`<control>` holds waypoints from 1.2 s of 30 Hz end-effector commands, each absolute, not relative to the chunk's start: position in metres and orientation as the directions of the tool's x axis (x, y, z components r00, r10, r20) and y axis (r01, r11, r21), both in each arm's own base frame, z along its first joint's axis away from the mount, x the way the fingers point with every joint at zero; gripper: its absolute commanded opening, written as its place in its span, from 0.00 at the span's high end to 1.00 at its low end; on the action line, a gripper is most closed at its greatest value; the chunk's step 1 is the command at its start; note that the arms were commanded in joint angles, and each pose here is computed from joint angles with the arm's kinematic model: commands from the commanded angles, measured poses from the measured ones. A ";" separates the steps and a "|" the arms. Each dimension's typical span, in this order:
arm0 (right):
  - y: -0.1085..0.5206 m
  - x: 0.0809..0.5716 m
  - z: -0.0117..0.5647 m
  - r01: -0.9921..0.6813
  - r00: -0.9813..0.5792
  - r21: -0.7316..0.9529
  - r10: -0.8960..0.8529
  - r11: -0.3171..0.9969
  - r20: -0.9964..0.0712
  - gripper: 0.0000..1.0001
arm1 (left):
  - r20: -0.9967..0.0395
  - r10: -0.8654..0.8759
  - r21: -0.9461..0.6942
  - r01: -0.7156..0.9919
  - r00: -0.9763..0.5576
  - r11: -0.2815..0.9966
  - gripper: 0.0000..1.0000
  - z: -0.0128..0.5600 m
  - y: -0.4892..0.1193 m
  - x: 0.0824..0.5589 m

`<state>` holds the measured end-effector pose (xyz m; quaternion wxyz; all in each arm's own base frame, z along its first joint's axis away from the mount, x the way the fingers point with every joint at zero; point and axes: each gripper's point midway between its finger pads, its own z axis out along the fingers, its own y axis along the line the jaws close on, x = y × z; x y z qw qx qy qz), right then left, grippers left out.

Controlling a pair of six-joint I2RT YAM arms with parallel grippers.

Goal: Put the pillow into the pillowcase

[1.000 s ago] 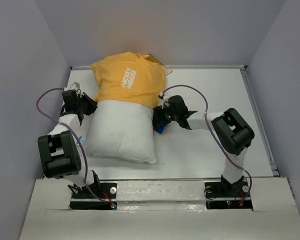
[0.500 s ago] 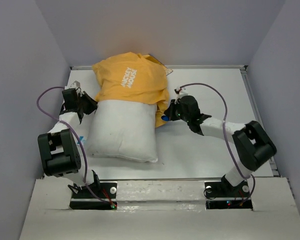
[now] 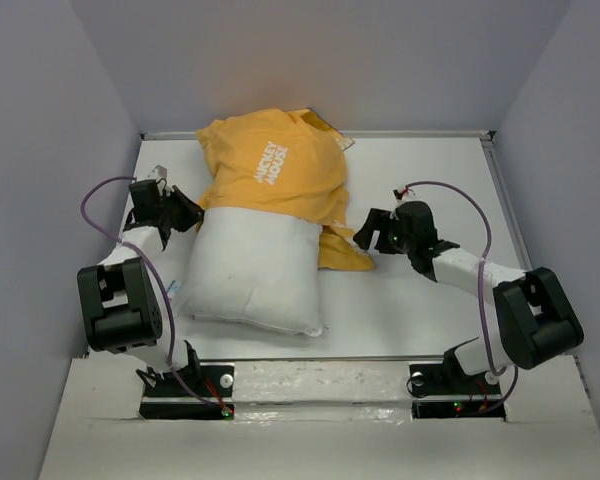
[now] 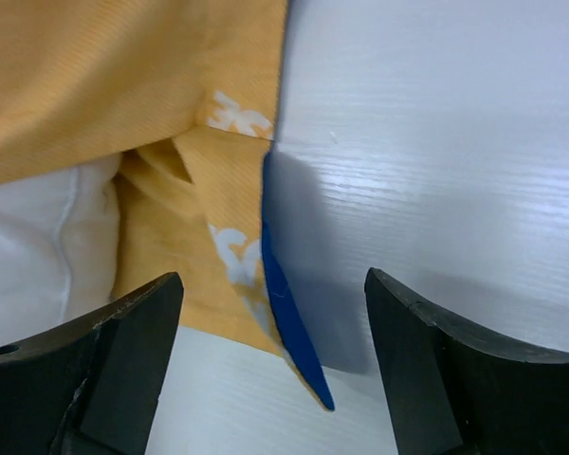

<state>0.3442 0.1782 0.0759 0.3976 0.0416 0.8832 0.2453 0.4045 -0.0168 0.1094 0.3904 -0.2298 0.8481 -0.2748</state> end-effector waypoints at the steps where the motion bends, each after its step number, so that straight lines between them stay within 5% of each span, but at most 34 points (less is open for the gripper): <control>1: 0.212 0.354 0.142 -0.373 -0.610 0.473 0.173 0.798 -0.773 0.17 | -0.606 -0.592 -0.669 -0.063 -0.531 0.741 1.00 0.149 -0.026 0.411; 6: 0.221 0.351 0.105 -0.421 -0.678 0.436 0.043 0.795 -0.734 0.15 | -0.626 -0.590 -0.665 -0.046 -0.510 0.745 1.00 0.159 -0.029 0.409; 11: 0.239 0.375 0.085 -0.489 -0.658 0.225 -0.187 0.843 -0.730 0.12 | -0.631 -0.591 -0.671 -0.029 -0.503 0.741 1.00 0.164 -0.036 0.405; 20: 0.245 0.431 0.055 -0.394 -0.667 0.134 -0.183 0.909 -0.723 0.10 | -0.626 -0.626 -0.698 -0.024 -0.465 0.715 1.00 0.171 -0.039 0.396; 23: 0.239 0.441 0.029 -0.302 -0.693 0.135 -0.120 0.944 -0.711 0.21 | -0.614 -0.632 -0.703 -0.038 -0.474 0.711 1.00 0.165 -0.039 0.391; 24: 0.246 0.446 0.025 -0.293 -0.687 0.173 -0.081 0.940 -0.722 0.56 | -0.609 -0.632 -0.703 -0.043 -0.478 0.710 1.00 0.162 -0.039 0.389; 26: 0.250 0.437 0.019 -0.285 -0.710 0.217 -0.053 0.934 -0.702 1.00 | -0.592 -0.638 -0.714 -0.047 -0.492 0.698 1.00 0.157 -0.043 0.383; 31: 0.289 0.349 0.095 -0.529 -0.727 0.493 -0.069 0.690 -0.683 1.00 | -0.606 -0.646 -0.766 0.124 -0.464 0.631 1.00 0.219 -0.065 0.363; 36: 0.290 0.261 0.367 -0.847 -0.469 0.461 0.037 0.265 -0.882 1.00 | -0.690 -0.634 -0.707 0.511 -0.349 0.489 1.00 0.394 -0.101 0.309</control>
